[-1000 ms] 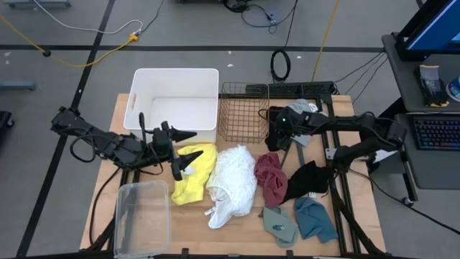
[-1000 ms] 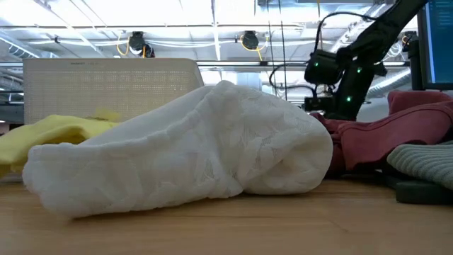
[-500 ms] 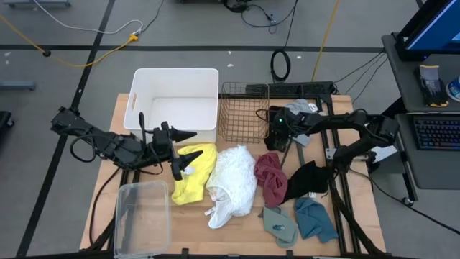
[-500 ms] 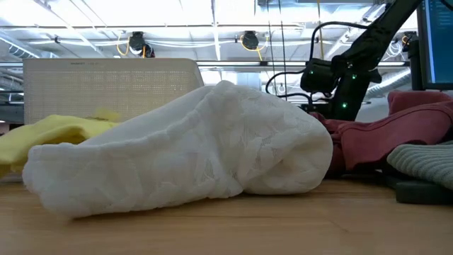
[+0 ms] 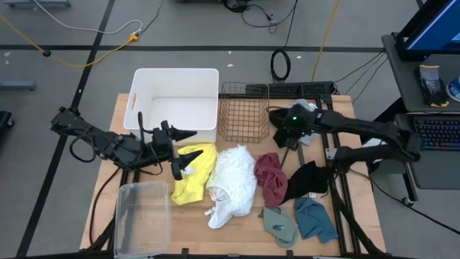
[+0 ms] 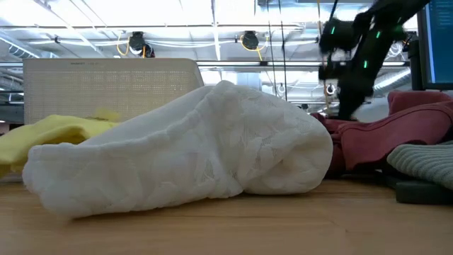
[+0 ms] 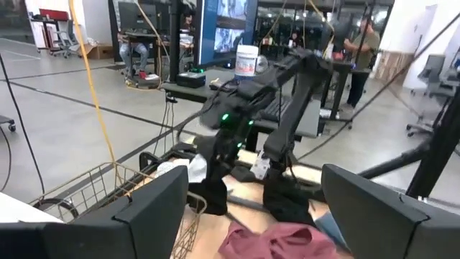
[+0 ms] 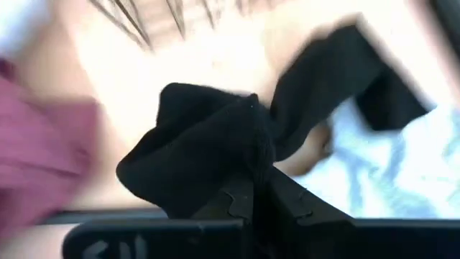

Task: Pick & Place Cloths
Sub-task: Put the black sock into the transparent bin

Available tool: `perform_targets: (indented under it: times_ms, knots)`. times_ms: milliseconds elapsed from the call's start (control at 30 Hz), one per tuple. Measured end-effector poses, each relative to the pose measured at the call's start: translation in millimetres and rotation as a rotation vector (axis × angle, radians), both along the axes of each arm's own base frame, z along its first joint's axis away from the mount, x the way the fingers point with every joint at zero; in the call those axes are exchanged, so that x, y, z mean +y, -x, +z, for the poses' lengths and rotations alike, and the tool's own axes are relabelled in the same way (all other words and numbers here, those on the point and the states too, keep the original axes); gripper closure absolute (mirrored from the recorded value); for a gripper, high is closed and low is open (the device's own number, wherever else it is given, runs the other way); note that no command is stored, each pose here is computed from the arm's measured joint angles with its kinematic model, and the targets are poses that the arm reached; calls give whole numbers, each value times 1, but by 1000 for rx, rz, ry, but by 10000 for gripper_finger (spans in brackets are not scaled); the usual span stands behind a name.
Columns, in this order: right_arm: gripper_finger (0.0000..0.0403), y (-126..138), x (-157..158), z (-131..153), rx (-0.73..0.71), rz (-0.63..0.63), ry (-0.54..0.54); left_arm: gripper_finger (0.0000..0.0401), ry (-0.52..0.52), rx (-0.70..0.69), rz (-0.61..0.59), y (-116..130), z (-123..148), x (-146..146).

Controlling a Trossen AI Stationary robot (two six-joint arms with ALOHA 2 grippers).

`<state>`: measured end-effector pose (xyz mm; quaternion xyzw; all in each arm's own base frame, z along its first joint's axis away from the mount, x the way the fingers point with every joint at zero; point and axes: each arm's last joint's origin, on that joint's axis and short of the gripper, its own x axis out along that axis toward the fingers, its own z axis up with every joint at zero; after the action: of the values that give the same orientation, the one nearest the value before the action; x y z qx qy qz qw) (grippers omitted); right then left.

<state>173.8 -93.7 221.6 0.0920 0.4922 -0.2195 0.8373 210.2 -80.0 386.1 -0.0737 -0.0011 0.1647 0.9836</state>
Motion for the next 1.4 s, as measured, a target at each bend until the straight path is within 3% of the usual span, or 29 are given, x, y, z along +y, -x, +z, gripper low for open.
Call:
perform_targets:
  times_ms: [467,700,933,1133,1400]
  knots:
    - [402,45,40,182,-723,31,243,77,-88,-80,56,-3,13,11]
    - [402,53,53,246,-1063,217,410,77,-91,-79,61,-4,13,12]
    - [402,41,57,270,-1300,449,514,77,-64,-97,58,-4,14,12]
    - [402,7,52,268,-1332,543,511,77,-69,-162,-1,-9,18,10]
    - [403,-46,50,253,-1326,608,506,77,-212,-190,-54,-34,12,2]
